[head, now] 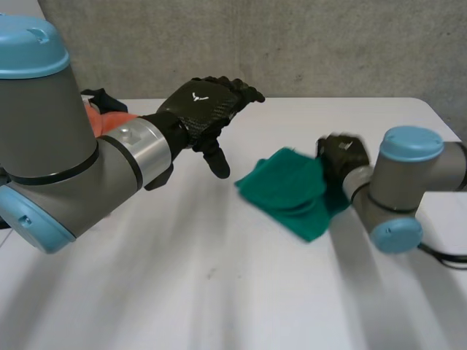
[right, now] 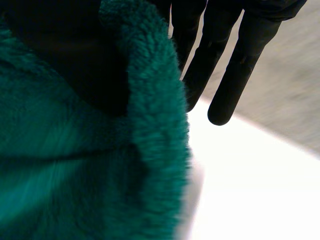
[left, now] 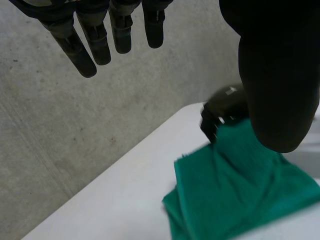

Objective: Fold the laundry.

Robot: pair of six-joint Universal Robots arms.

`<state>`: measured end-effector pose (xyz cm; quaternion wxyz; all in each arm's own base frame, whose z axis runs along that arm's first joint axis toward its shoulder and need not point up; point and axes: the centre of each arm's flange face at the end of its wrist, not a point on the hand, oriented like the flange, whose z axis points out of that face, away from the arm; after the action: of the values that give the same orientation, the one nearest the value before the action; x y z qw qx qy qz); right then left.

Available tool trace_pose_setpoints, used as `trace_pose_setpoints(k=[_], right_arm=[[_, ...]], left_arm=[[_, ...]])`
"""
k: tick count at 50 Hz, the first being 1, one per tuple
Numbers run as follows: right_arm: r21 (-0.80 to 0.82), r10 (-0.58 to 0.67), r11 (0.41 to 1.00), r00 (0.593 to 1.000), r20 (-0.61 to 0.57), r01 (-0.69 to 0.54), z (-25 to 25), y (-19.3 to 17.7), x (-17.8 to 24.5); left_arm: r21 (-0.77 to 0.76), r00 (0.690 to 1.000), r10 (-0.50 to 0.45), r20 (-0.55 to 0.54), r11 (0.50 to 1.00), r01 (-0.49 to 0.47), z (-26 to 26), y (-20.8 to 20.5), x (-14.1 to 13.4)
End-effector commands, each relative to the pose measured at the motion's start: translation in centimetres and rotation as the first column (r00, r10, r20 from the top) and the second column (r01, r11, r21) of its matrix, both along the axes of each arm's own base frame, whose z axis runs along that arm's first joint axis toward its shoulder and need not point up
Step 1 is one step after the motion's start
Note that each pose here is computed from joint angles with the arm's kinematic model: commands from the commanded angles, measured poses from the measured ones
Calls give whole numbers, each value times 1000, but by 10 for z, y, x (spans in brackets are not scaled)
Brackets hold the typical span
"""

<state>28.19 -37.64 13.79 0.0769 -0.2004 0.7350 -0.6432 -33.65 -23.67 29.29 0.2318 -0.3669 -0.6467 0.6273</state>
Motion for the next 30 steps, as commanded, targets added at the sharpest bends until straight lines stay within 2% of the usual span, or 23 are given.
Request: trace_pose_setpoints(k=[1, 3, 10, 21, 30], right_arm=[[-186, -216, 956, 974, 67, 225, 12, -90, -43], [-205, -292, 931, 954, 73, 301, 10, -117, -64], [-239, -427, 868, 900, 91, 436, 1, -163, -123], [-221, -543, 811, 837, 66, 542, -21, -182, -206], [-182, -556, 813, 831, 38, 552, -27, -180, -220]], left_arm=[[-19, 1000, 5, -25, 1000, -6, 6, -3, -1], [-25, 1000, 4, -29, 1000, -4, 8, -3, -2], [-29, 999, -2, -33, 1000, 1, 9, -2, -4], [-17, 1000, -8, -25, 1000, 8, 4, -1, -7], [-5, 1000, -14, -17, 1000, 14, 1, 3, -8]])
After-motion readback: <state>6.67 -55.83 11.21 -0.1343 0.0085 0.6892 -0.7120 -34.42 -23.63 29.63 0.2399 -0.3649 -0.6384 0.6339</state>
